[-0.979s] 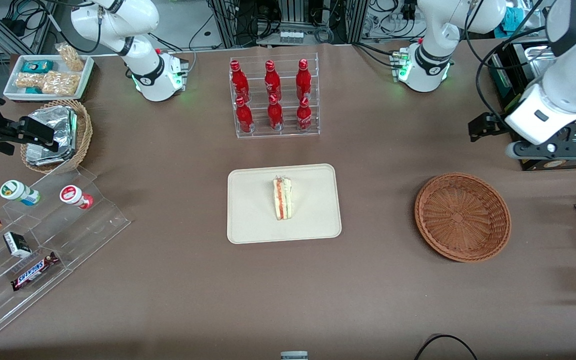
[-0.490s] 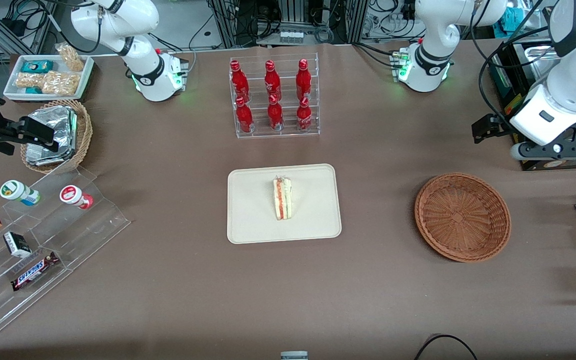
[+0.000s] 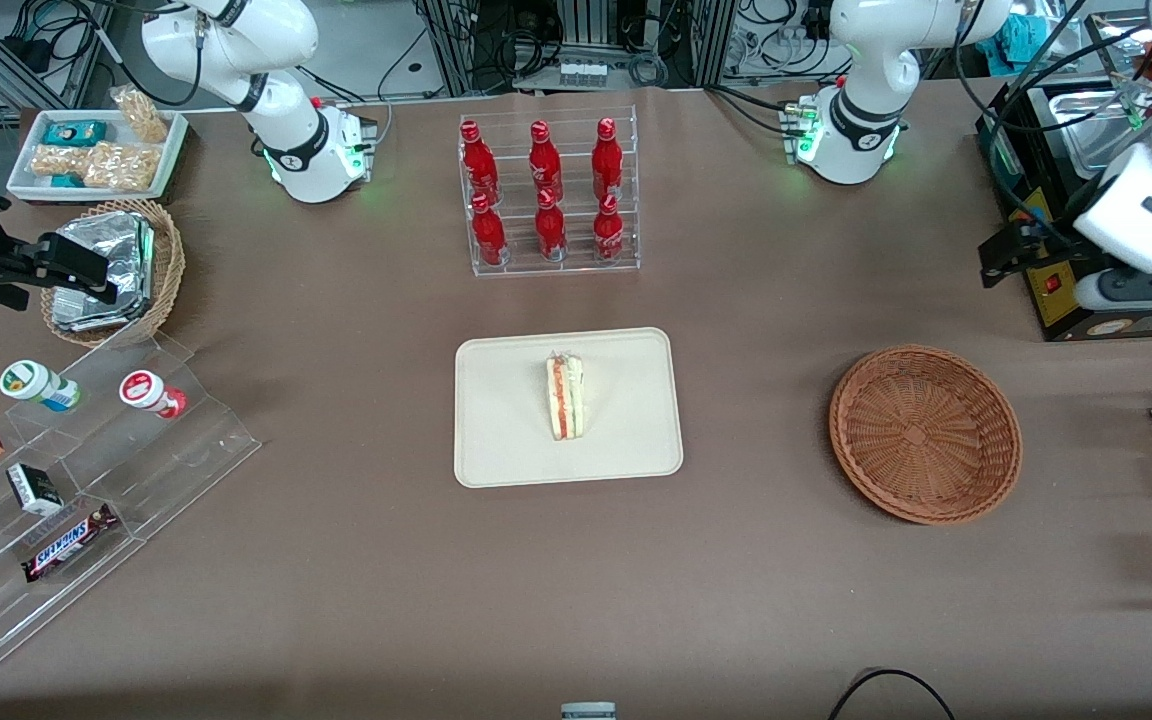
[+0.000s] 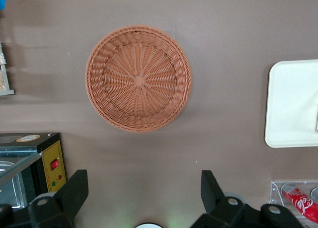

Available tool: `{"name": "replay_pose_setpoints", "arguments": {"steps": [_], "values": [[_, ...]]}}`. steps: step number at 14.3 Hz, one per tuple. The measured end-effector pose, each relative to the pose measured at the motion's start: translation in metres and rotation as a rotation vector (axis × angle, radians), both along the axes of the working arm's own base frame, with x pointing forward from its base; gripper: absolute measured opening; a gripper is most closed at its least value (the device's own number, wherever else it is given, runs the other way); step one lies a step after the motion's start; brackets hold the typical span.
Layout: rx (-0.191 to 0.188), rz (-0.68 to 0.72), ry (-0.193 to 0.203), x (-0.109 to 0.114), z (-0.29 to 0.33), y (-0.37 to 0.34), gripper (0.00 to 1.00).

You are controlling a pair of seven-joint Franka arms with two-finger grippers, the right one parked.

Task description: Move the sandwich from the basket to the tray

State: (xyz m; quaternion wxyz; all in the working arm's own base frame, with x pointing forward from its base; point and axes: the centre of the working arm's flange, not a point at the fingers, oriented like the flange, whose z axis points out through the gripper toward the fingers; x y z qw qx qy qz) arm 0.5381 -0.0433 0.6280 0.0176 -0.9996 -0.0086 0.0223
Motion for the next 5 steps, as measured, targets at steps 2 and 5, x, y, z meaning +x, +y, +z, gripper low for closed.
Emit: {"name": "replay_pose_setpoints", "arguments": {"steps": [2, 5], "values": [[-0.002, 0.028, -0.013, 0.001, 0.006, 0.015, 1.00], [-0.003, 0.050, -0.019, 0.003, 0.009, 0.028, 1.00]]}}
